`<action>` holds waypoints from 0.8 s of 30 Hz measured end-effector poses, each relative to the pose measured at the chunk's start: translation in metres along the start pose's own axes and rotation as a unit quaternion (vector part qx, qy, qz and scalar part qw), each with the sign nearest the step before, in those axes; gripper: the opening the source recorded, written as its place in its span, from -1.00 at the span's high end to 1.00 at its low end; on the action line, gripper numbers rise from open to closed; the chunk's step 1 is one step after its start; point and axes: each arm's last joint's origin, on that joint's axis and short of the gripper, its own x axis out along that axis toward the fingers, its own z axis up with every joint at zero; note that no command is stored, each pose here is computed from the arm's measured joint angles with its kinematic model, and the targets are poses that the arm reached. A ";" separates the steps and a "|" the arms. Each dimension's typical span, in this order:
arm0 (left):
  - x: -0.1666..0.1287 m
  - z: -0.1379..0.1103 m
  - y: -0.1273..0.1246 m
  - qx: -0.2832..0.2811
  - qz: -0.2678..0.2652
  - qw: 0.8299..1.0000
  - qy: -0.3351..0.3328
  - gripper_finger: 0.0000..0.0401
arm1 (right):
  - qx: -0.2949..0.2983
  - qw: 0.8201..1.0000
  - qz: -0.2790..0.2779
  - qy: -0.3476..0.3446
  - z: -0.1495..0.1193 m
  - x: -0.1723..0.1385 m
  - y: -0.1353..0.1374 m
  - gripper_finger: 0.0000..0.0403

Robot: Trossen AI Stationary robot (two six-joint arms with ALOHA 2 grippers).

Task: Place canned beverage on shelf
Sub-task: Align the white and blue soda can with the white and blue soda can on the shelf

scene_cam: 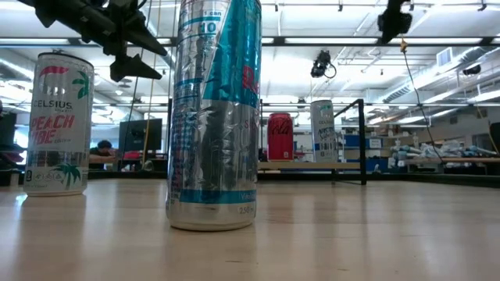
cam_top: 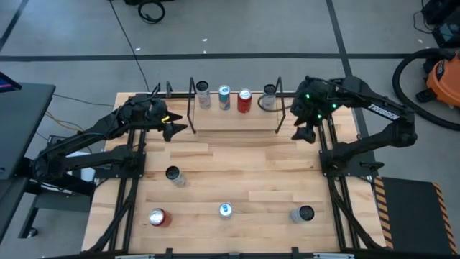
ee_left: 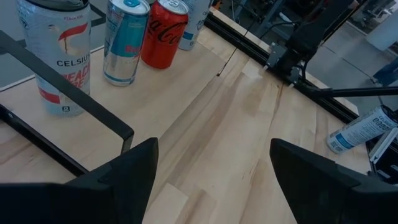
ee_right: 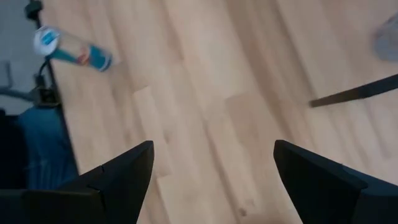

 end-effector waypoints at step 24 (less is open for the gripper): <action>0.000 0.000 0.000 0.000 -0.001 1.000 -0.001 -0.55 | -0.039 0.995 0.020 0.090 -0.052 0.031 0.094 -0.68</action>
